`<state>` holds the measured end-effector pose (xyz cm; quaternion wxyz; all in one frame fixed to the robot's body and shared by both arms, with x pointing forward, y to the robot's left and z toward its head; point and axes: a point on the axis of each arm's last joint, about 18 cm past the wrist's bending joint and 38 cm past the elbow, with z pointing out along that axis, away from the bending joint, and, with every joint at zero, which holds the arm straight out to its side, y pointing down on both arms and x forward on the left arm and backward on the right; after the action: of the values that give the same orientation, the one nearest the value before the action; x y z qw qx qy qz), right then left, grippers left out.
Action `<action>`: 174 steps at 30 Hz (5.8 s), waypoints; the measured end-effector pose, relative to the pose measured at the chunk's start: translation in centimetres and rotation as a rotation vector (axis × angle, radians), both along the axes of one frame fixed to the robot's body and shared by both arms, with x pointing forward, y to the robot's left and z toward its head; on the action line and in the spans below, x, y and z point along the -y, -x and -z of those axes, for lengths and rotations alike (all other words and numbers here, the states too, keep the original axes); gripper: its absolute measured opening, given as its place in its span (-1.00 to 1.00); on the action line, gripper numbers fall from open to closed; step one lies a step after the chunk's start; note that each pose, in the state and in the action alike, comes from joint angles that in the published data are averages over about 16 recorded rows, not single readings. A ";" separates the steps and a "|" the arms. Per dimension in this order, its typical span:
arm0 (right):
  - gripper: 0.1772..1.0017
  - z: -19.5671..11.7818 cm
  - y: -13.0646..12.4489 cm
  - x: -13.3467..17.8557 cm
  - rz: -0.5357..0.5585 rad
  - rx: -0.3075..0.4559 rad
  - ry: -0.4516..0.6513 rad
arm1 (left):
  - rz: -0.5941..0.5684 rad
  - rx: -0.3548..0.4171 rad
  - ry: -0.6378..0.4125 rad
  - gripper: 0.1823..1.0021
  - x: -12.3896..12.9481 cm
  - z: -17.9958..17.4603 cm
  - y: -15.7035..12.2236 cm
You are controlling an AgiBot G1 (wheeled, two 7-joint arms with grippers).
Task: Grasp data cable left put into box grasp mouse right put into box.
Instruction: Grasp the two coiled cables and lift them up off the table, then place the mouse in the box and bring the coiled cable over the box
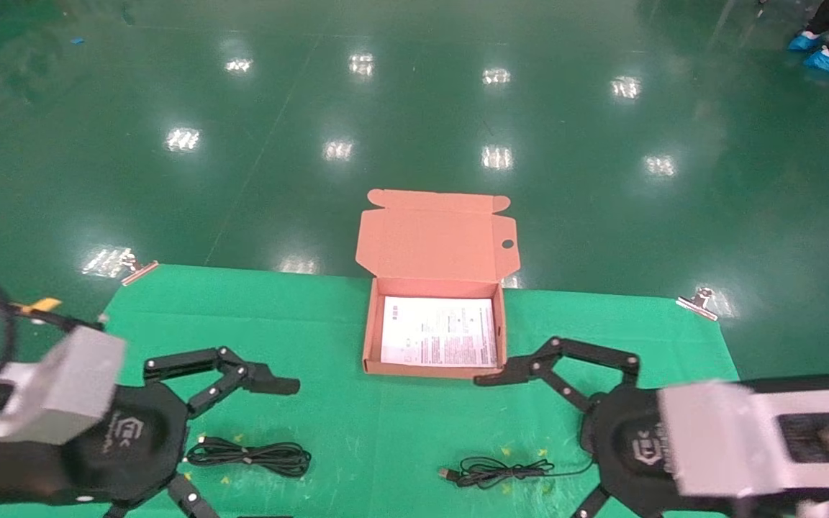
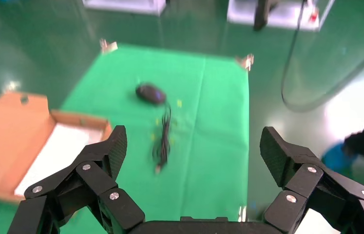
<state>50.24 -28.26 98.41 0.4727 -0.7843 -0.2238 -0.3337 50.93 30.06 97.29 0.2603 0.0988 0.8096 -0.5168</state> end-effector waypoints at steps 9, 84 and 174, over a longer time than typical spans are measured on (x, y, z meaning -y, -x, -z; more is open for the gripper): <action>1.00 1.8 -3.4 -1.1 0.009 0.207 0.333 | -0.081 0.021 -0.256 1.00 0.5 0.9 -3.9; 0.91 16.0 -21.8 -2.9 0.355 0.106 0.780 | -0.538 -0.104 -0.590 0.93 -1.5 14.3 -20.5; -0.92 -16.3 -22.3 -10.5 0.494 0.574 0.032 | -0.690 0.683 -0.464 -0.80 2.7 -10.6 -23.8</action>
<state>72.52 -17.81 114.68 0.2841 -0.6965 -0.1563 -0.6402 74.73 27.36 107.92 0.6347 0.0444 0.7573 -0.1473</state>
